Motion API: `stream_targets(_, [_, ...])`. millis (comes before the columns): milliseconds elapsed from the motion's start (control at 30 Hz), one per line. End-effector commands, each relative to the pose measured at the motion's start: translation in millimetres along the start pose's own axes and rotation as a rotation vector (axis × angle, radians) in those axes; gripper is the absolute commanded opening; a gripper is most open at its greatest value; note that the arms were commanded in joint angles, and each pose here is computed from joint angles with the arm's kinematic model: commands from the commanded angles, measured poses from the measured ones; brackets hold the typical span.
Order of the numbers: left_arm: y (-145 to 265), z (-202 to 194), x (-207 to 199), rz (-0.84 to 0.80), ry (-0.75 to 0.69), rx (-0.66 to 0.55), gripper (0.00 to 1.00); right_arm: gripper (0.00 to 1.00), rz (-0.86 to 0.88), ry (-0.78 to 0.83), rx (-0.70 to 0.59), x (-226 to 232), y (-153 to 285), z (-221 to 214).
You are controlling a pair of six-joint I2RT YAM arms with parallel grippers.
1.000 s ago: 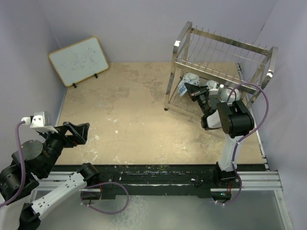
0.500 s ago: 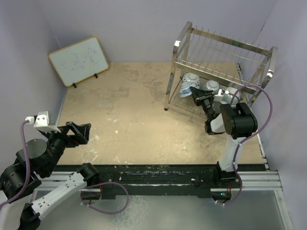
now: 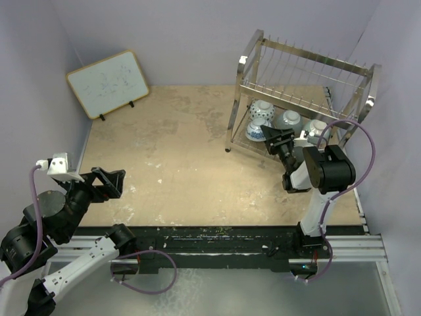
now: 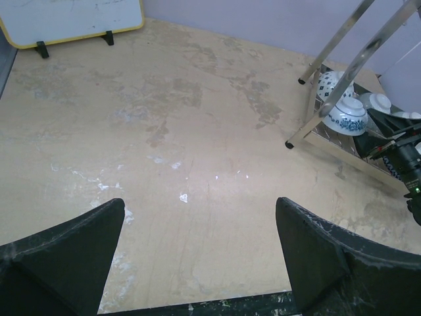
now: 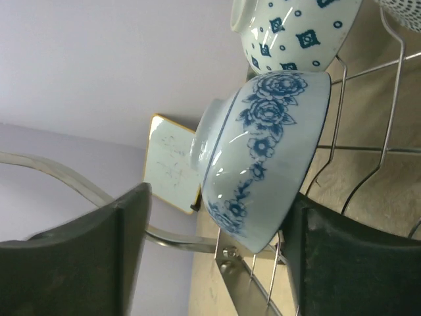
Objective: Load the bowls into the dish rack
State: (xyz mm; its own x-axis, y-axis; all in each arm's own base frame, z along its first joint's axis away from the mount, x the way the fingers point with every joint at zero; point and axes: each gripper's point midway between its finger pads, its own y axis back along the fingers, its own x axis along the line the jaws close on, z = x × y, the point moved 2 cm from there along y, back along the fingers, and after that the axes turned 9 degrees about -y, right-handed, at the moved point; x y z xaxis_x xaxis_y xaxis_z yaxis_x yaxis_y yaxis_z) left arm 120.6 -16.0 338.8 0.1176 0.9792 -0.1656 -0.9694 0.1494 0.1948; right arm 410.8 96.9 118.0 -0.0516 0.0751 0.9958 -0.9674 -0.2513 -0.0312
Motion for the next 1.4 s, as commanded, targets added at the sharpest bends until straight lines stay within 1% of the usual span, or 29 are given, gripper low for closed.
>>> stream_targets(0, [-4.0, 3.8, -5.6, -0.016, -0.002, -0.011, 0.99, 0.96, 0.207, -0.002, -0.054, 48.1, 15.6, 9.1])
stream_targets(33, [-3.8, 4.1, -5.9, -0.018, 0.000, -0.012, 0.99, 0.99, 0.203, -0.005, -0.056, 47.8, 16.7, 9.3])
stream_targets(67, [-3.8, 4.2, -6.1, -0.019, 0.001, -0.012, 0.99, 0.99, 0.196, -0.008, -0.058, 46.7, 17.8, 9.3])
stream_targets(367, [-1.2, 5.2, -5.0, -0.023, 0.010, -0.019, 0.99, 0.99, 0.135, -0.035, -0.073, 41.0, 22.2, 10.9])
stream_targets(533, [-1.5, 6.5, -6.5, -0.029, 0.010, -0.020, 0.99, 0.99, 0.033, -0.072, -0.058, 30.7, 17.0, 9.5])
stream_targets(633, [0.5, 8.0, -6.1, -0.033, 0.016, -0.024, 0.99, 0.99, 0.010, -0.066, -0.057, 37.3, 15.6, 10.3])
stream_targets(767, [3.8, 8.0, -4.1, -0.038, 0.028, -0.035, 0.99, 0.99, -0.058, -0.040, -0.079, 40.1, 16.3, 14.7])
stream_targets(967, [6.9, 5.0, -2.5, -0.043, 0.040, -0.034, 0.99, 0.99, -0.239, 0.049, -0.145, 37.0, 23.6, 28.0])
stream_targets(1067, [8.1, 4.4, -1.9, -0.047, 0.048, -0.039, 0.99, 0.99, -0.313, 0.077, -0.154, 36.7, 25.7, 31.7])
stream_targets(1367, [11.5, 4.1, -1.1, -0.059, 0.056, -0.047, 0.99, 0.99, -0.411, 0.093, -0.134, 20.3, 29.5, 30.0])
